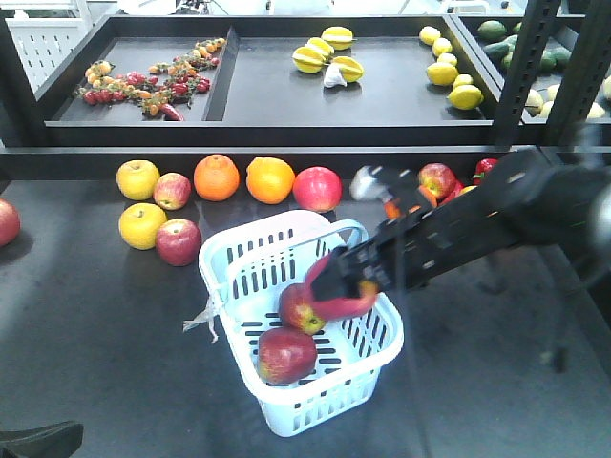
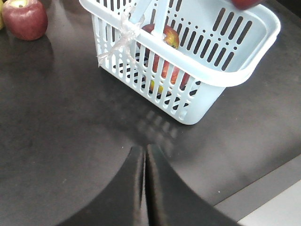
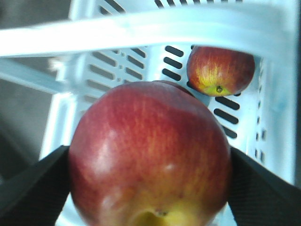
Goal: Pick three apples into basket with both arms
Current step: 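Carry the third apple over the basket and release it inside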
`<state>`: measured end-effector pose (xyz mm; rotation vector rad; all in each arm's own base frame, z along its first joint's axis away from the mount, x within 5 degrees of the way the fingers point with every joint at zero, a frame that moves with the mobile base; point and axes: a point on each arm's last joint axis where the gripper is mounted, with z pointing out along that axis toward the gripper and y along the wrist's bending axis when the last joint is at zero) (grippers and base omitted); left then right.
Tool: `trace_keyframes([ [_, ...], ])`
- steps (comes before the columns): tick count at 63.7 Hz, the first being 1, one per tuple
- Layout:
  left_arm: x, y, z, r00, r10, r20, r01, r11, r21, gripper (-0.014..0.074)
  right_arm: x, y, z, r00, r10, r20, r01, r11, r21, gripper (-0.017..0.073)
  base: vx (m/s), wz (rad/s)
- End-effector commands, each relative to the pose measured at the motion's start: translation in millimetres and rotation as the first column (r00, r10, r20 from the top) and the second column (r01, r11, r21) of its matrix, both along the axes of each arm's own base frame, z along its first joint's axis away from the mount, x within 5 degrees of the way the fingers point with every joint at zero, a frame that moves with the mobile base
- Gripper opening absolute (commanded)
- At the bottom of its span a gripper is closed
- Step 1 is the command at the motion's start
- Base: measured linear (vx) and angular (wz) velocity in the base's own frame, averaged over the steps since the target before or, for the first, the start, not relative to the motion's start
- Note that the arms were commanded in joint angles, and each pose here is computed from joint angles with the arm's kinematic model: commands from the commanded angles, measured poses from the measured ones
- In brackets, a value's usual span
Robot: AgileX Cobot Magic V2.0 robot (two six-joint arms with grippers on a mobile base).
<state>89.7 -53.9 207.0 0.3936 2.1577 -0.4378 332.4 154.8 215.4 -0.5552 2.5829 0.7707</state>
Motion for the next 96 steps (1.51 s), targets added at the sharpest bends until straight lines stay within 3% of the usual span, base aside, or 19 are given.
trace_keyframes([
  [1, 5.5, -2.1, 12.9, 0.998, 0.022, 0.066, -0.019, 0.998, -0.056, -0.0006, 8.3, 8.2, 12.4, 0.996, -0.033, 0.080, 0.031, 0.999, 0.035, 0.0076, 0.00, 0.00],
  [12, 5.5, -2.1, 12.9, 0.998, 0.022, 0.066, -0.019, 0.998, -0.056, -0.0006, 14.5, 13.1, 5.5, 0.997, -0.007, 0.073, 0.005, 1.000, 0.029, 0.0212, 0.00, 0.00],
  [24, 5.5, -2.1, 12.9, 0.998, 0.022, 0.066, -0.019, 0.998, -0.056, -0.0006, 15.4, 13.0, 5.9, 0.996, -0.009, 0.084, 0.006, 1.000, 0.028, 0.0491, 0.00, 0.00],
  [31, 5.5, -2.1, 12.9, 0.998, 0.022, 0.066, -0.019, 0.998, -0.056, -0.0006, 15.4, 13.0, 5.9, 0.995, 0.008, 0.097, -0.010, 1.000, 0.021, 0.0607, 0.00, 0.00],
  [37, 5.5, -2.1, 12.9, 0.998, 0.022, 0.066, -0.019, 0.998, -0.056, -0.0006, 15.4, 13.0, 5.9, 0.995, 0.009, 0.098, -0.011, 1.000, 0.021, 0.0667, 0.00, 0.00],
  [44, 5.5, -2.1, 12.9, 0.998, 0.022, 0.066, -0.019, 0.998, -0.056, -0.0006, 15.7, 12.9, 5.9, 0.995, 0.011, 0.104, -0.013, 1.000, 0.019, 0.0676, 0.00, 0.00],
  [58, 5.5, -2.1, 12.9, 0.998, 0.022, 0.066, -0.019, 0.998, -0.056, -0.0006, 16.6, 12.6, 6.1, 0.994, 0.005, 0.112, -0.007, 1.000, 0.017, 0.0638, 0.00, 0.00],
  [66, 5.5, -2.1, 12.9, 0.998, 0.022, 0.066, -0.019, 0.998, -0.056, -0.0006, 12.8, 12.9, 5.5, 0.996, 0.036, 0.080, -0.037, 0.999, 0.018, 0.0560, 0.00, 0.00],
  [74, 5.5, -2.1, 12.9, 0.998, 0.022, 0.066, -0.019, 0.998, -0.056, -0.0006, 5.9, 12.8, 5.1, 0.995, 0.097, 0.039, -0.097, 0.995, 0.004, 0.0408, 0.00, 0.00],
  [89, 5.5, -2.1, 12.9, 0.998, 0.022, 0.066, -0.019, 0.998, -0.056, -0.0006, -6.4, 7.8, 33.5, 0.985, 0.140, 0.101, -0.140, 0.990, -0.017, -0.0004, 0.00, 0.00],
  [96, 5.5, -2.1, 12.9, 0.998, 0.022, 0.066, -0.019, 0.998, -0.056, -0.0006, -15.7, 4.3, 52.5, 0.977, 0.160, 0.142, -0.158, 0.987, -0.023, -0.0009, 0.00, 0.00],
])
